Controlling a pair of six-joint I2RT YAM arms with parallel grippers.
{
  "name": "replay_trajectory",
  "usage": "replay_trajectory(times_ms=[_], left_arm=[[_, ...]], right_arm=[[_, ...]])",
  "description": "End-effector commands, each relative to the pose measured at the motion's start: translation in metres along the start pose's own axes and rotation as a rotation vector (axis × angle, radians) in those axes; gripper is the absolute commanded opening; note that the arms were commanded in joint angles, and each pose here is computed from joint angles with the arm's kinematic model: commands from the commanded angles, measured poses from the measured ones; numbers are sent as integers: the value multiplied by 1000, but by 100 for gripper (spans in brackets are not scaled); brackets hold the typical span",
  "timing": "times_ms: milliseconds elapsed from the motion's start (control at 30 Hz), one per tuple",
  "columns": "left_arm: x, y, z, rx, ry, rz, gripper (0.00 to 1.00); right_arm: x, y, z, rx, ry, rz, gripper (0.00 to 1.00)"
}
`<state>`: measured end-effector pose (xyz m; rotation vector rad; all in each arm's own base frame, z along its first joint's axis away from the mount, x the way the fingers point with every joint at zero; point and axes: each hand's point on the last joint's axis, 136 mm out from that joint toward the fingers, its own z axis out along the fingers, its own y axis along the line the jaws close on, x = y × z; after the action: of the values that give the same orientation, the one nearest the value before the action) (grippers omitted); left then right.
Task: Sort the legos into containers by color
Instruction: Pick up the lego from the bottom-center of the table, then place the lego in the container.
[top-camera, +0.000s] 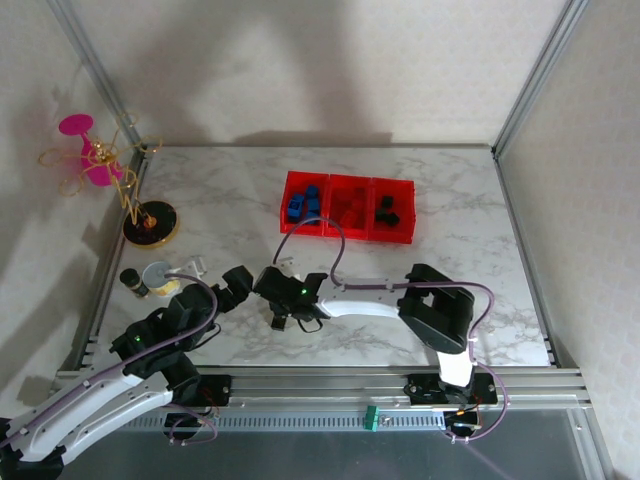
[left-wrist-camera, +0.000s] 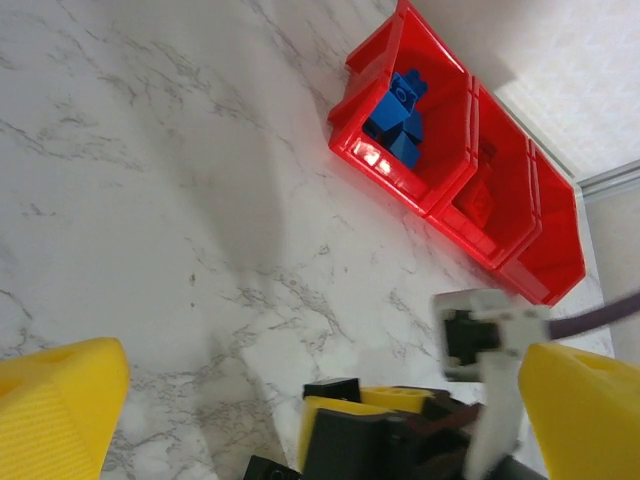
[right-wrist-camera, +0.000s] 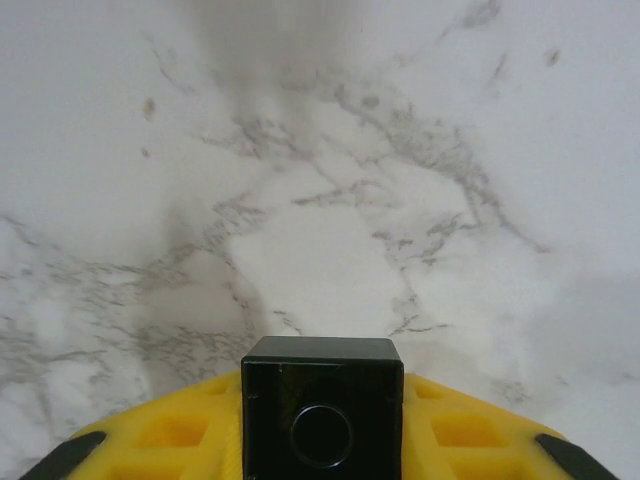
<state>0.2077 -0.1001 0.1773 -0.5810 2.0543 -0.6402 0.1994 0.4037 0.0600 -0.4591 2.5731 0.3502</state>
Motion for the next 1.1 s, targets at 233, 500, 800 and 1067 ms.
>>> replay_trajectory(times_ms=[233, 500, 800, 1067], left_arm=[[-4, -42, 10, 85, 22, 62, 100], [1, -76, 33, 124, 55, 146, 100], [5, -103, 56, 156, 63, 181, 100], [6, -116, 68, 161, 72, 197, 100]], right_arm=[[-70, -113, -49, 176, -191, 172, 30], [-121, -233, -78, 366, -344, 347, 32], [-167, -321, -60, 480, -385, 428, 32], [-198, -360, -20, 512, -350, 425, 34]])
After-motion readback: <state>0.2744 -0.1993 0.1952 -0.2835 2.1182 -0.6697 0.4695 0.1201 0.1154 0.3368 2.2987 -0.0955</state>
